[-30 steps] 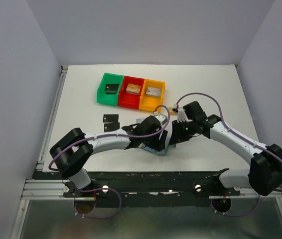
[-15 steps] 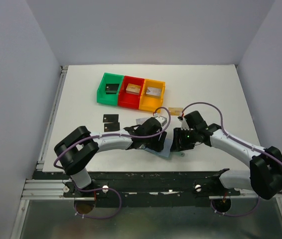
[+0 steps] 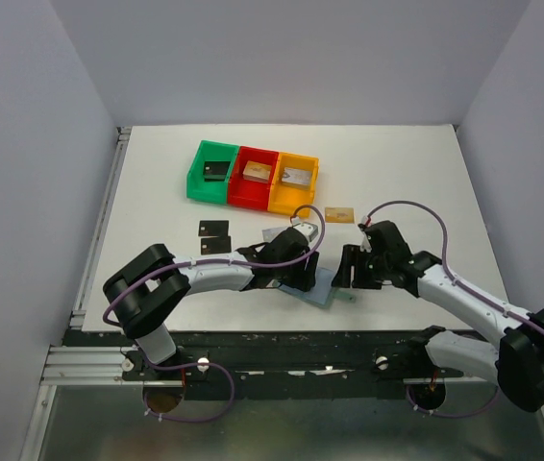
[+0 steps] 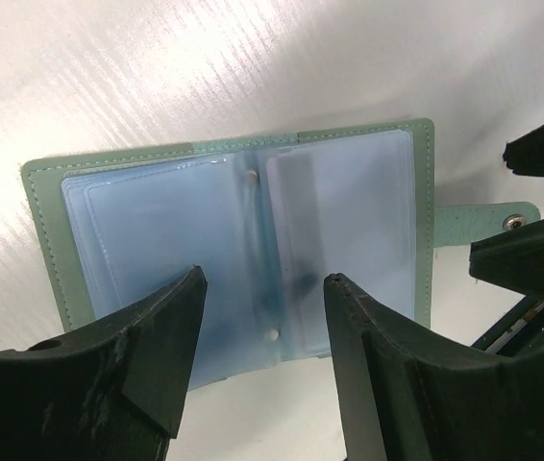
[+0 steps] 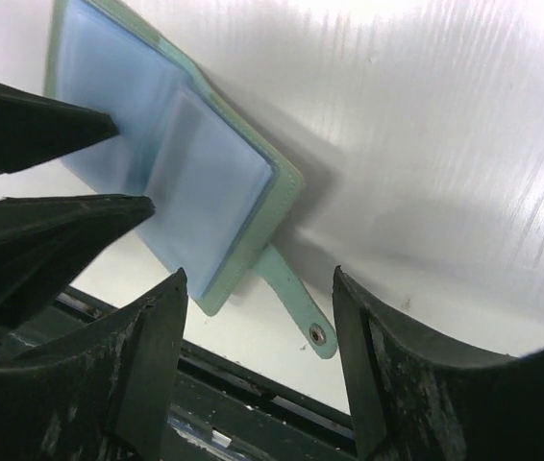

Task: Take the credit cards out of the card holder
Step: Remove the credit card from the card holder.

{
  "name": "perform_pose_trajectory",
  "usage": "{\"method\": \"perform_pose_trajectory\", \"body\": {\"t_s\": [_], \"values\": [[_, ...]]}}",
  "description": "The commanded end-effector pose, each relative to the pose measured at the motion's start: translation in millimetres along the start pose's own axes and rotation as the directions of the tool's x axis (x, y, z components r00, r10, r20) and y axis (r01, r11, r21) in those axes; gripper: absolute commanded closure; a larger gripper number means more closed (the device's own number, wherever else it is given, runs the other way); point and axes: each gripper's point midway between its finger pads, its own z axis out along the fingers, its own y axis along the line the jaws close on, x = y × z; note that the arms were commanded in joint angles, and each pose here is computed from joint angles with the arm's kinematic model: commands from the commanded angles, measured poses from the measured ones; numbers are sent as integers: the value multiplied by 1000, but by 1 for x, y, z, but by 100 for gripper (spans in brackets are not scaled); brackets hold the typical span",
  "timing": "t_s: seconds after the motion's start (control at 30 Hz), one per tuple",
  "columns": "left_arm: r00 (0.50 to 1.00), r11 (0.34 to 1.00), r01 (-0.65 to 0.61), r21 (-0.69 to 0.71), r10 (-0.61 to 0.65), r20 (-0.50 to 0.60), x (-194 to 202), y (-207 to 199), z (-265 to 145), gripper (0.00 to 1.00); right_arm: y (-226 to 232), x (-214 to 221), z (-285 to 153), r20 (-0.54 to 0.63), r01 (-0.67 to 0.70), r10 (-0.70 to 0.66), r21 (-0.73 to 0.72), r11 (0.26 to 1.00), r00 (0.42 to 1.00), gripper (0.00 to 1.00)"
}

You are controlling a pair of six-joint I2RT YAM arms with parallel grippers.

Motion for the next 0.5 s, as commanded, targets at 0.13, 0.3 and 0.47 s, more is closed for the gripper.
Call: {"method": "perform_pose_trajectory", "body": {"t_s": [0.13,0.3,0.47], "values": [[998,997,16,-69,-20,-57,23,21,1,32,-13,25,16,-47,-96,96,17,995,994,34],[998,997,19,-71,-23,-54,23,22,0,32,-13,30,20,-65,-109,109,5,994,992,40],[999,998,21,-65,-24,-47,21,20,-1,32,-7,36,28,-97,-129,125,-35,991,987,63]]}}
